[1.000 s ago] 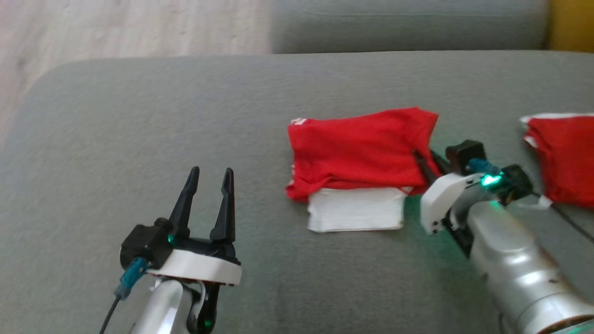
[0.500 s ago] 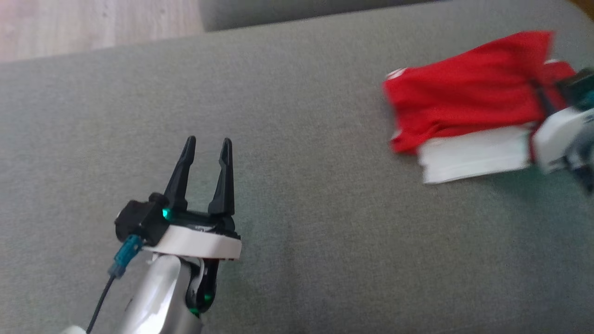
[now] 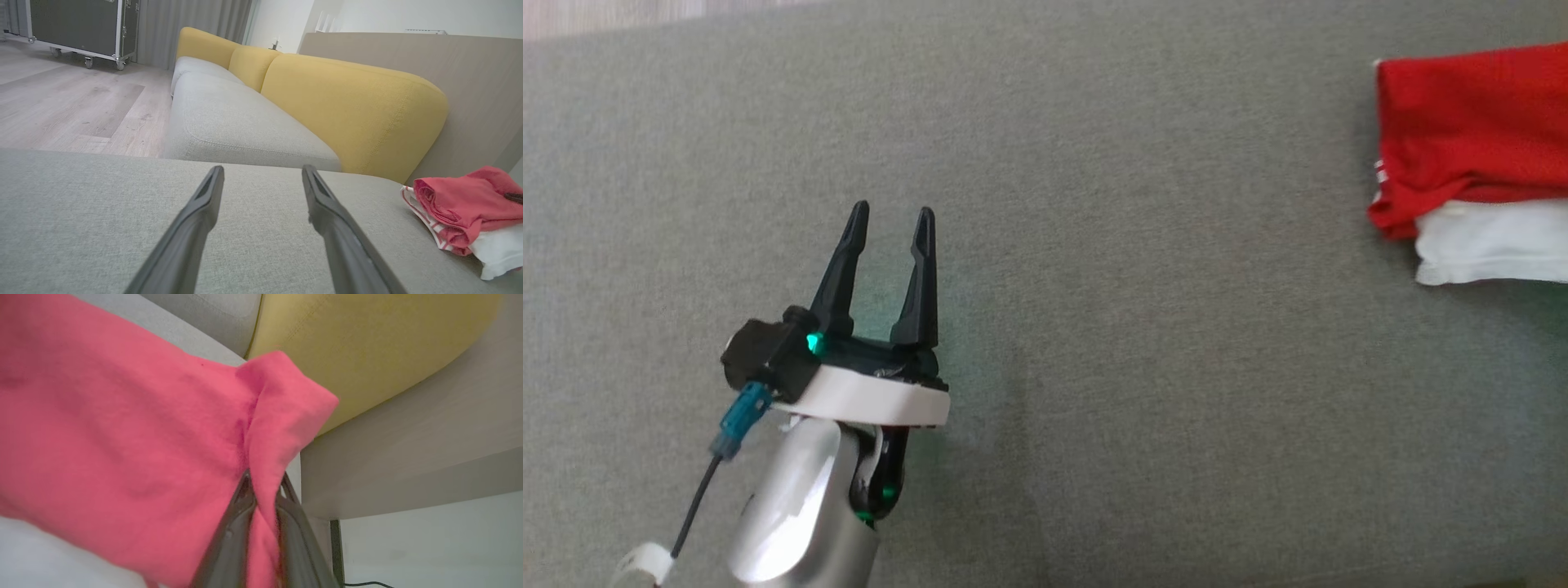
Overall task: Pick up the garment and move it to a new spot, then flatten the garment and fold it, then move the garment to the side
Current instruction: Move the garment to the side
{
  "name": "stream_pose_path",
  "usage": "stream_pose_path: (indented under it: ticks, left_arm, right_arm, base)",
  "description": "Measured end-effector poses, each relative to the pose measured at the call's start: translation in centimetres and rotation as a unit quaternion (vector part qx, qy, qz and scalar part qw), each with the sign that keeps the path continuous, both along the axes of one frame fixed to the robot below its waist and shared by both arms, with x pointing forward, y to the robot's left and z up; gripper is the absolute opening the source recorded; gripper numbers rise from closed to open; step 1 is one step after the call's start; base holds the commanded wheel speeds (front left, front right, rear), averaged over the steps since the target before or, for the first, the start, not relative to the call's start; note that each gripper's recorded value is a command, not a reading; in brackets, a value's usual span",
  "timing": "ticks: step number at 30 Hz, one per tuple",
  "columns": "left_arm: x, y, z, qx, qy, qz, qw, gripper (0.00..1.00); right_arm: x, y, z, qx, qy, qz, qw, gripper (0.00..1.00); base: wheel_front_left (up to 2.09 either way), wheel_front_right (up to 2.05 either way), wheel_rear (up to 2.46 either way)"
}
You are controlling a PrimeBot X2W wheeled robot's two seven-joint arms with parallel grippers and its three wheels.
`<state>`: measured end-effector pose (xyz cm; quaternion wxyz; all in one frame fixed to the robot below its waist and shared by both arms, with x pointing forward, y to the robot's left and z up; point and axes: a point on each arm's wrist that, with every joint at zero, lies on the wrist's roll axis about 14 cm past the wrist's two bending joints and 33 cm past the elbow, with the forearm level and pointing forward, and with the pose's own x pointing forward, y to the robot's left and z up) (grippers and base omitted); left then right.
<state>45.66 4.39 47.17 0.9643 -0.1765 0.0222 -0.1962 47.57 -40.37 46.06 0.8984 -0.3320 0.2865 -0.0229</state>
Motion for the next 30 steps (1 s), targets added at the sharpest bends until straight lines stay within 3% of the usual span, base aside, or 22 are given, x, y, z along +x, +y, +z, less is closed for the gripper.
stream_pose_path:
  ticks: [2, 3, 4, 5, 14, 21, 25, 30]
  left_arm:
    - [0.3, 0.2, -0.4, 0.001, 0.003, 0.003, 1.000, 1.00]
    - [0.4, 0.3, -0.5, 0.002, 0.005, 0.004, 1.000, 1.00]
    - [0.6, 0.4, -0.7, 0.002, 0.006, 0.005, 1.000, 1.00]
    - [0.6, 0.5, -0.8, 0.003, 0.008, 0.005, 1.000, 1.00]
    - [0.7, 1.1, 0.0, 0.005, -0.002, 0.012, 1.000, 1.00]
    - [-0.1, 2.2, 2.7, 0.004, -0.031, 0.030, 0.999, 1.00]
    - [-1.5, 3.8, 3.4, 0.005, -0.035, 0.055, 0.998, 1.00]
    - [-3.1, 6.0, 4.9, 0.006, -0.051, 0.089, 0.995, 1.00]
  right_arm:
    - [0.1, -0.4, -0.7, 0.001, 0.009, -0.010, 1.000, 0.00]
    - [0.1, -0.6, -1.0, 0.004, 0.011, -0.017, 1.000, 0.13]
    - [0.2, -0.8, -1.2, 0.006, 0.013, -0.021, 1.000, 0.93]
    - [0.3, -0.9, -1.5, 0.007, 0.015, -0.025, 1.000, 1.00]
    - [0.9, -0.6, -0.1, 0.021, -0.024, -0.028, 0.999, 1.00]
    - [2.7, 5.1, 3.9, 0.087, -0.120, 0.022, 0.989, 1.00]
    - [3.6, 9.8, 7.7, 0.145, -0.198, 0.066, 0.967, 1.00]
    - [2.9, 14.9, 11.7, 0.244, -0.286, 0.091, 0.922, 1.00]
  base:
    - [0.00, 0.00, 0.00]
    - [0.00, 0.00, 0.00]
    - [0.00, 0.00, 0.00]
    - [0.00, 0.00, 0.00]
    - [0.00, 0.00, 0.00]
    - [0.00, 0.00, 0.00]
    - [0.00, 0.00, 0.00]
    - [0.00, 0.00, 0.00]
